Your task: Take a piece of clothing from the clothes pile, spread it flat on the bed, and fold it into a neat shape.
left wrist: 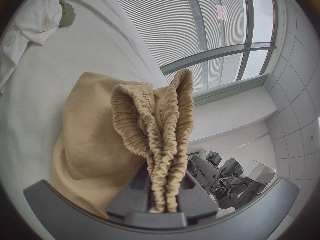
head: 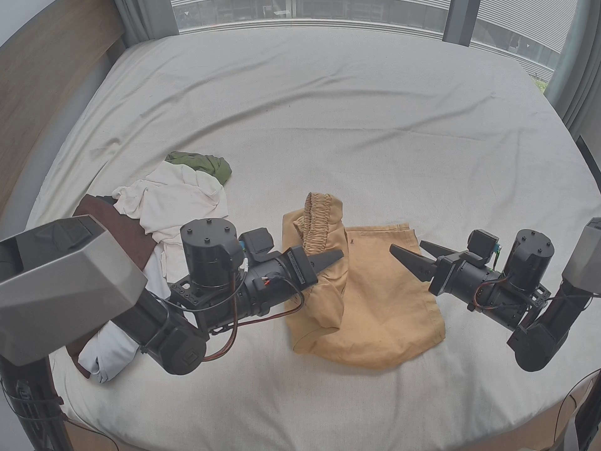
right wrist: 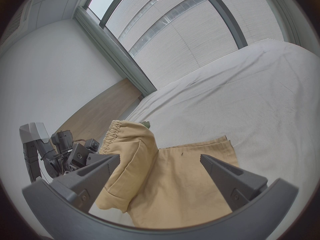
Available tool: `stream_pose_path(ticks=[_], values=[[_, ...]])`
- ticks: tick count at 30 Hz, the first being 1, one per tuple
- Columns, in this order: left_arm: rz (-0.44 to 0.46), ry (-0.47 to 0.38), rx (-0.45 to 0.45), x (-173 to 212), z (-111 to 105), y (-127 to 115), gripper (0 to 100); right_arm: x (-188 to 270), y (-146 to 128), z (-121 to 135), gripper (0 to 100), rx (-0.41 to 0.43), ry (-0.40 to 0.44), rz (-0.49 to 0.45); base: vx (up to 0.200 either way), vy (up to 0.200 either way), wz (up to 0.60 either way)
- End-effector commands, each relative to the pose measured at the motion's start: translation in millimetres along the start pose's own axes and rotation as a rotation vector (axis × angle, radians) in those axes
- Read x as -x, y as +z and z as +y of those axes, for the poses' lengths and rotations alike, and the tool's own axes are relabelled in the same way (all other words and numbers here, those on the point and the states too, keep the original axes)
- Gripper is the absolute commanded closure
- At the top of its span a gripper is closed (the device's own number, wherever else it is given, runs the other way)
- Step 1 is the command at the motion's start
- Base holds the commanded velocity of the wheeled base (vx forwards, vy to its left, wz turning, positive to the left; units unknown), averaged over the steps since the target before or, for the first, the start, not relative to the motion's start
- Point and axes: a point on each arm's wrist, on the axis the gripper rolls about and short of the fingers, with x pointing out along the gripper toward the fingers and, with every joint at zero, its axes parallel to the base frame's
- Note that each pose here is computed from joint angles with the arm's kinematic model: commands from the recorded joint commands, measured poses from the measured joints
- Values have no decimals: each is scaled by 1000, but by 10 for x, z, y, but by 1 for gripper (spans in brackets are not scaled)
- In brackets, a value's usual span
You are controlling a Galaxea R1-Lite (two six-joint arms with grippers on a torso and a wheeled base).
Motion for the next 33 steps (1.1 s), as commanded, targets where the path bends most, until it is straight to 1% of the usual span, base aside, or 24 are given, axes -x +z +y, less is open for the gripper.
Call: stream_pose_path(ticks=[1,2,5,11,13,19,27,28,33], values=[[11,-11,0,-91,-10,-29,100,11,49,-6,0,1,-2,-17,0,0,0],[27,-16,1,-126,-50,-56,100,13,51,-10,0,1,-3,-18,0,0,0],[35,-25,0,-168,-95,-75,100,3,64,-8,0,1,-1,-25,0,0,0],[45,-39,-3,-276,-131,-101,100,4,71,-21,0,1,-5,-26,0,0,0],[52,-23,2,-339,-98,-118,100,8,77,-33,0,2,-9,-30,0,0,0],[53,-29,-1,-450,-100,-174,100,4,88,-41,0,3,-10,-33,0,0,0],[60,-14,3,-476,-37,-216,100,1,92,-40,0,4,-9,-36,0,0,0],[59,-13,3,-479,-28,-222,0,3,94,-44,0,4,-11,-37,0,0,0],[67,-27,-1,-504,-79,-259,0,3,86,-46,0,3,-10,-33,0,0,0]])
